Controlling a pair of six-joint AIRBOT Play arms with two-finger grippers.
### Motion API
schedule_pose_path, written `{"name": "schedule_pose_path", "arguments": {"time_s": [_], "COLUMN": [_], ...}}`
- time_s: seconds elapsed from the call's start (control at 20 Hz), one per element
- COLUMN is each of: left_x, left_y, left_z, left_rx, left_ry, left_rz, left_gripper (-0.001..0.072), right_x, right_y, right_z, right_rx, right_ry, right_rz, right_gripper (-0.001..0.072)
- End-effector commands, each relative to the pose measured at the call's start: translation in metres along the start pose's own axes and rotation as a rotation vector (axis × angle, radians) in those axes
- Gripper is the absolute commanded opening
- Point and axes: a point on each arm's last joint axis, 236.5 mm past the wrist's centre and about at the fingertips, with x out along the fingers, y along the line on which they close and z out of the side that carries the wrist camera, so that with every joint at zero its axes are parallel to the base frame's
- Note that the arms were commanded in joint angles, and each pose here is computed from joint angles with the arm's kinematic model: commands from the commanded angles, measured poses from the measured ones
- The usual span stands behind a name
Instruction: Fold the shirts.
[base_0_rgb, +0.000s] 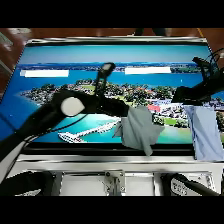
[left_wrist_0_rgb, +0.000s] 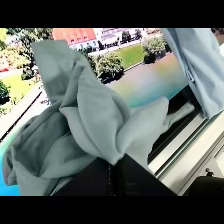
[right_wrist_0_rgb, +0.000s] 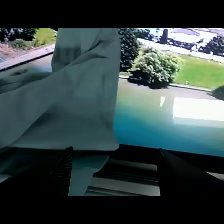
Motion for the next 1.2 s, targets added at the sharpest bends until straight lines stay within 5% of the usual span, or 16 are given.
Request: {"name": "schedule_pose_path", "arguments": {"time_s": [0.0, 0.05, 0.1, 0.4, 0.55, 0.8, 1.15], "left_x": [0.057, 0.056, 0.05, -0.04, -0.057, -0.009, 0.038], "left_y": [0.016, 0.02, 0.026, 0.11, 0.142, 0.135, 0.119], "left_z": [-0.027, -0.022, -0.015, -0.023, -0.045, -0.102, -0.065], "left_rx": [-0.155, -0.186, -0.209, -0.199, -0.251, -0.373, -0.503], "left_ry": [0.085, 0.078, 0.067, 0.27, 0.323, 0.352, 0.12], "left_rz": [-0.016, -0.024, -0.025, 0.087, 0.14, 0.078, -0.078], "left_gripper": [0.0377, 0.0638, 0.0704, 0.0694, 0.0619, 0.0719, 0.0716], "right_x": [-0.002, -0.001, -0.001, 0.027, 0.072, 0.137, 0.175], "right_y": [-0.023, -0.022, -0.022, -0.031, -0.023, -0.017, 0.0], "right_z": [-0.008, -0.007, -0.006, -0.014, -0.052, -0.119, -0.119], "right_rx": [0.045, 0.051, 0.05, 0.09, 0.139, 0.172, 0.269], "right_ry": [0.032, 0.027, 0.022, 0.085, 0.197, 0.336, 0.258], "right_rz": [-0.096, -0.095, -0.093, -0.046, 0.093, 0.195, 0.278], "right_gripper": [0.0626, 0.0626, 0.0626, 0.0626, 0.0626, 0.0625, 0.0625]}}
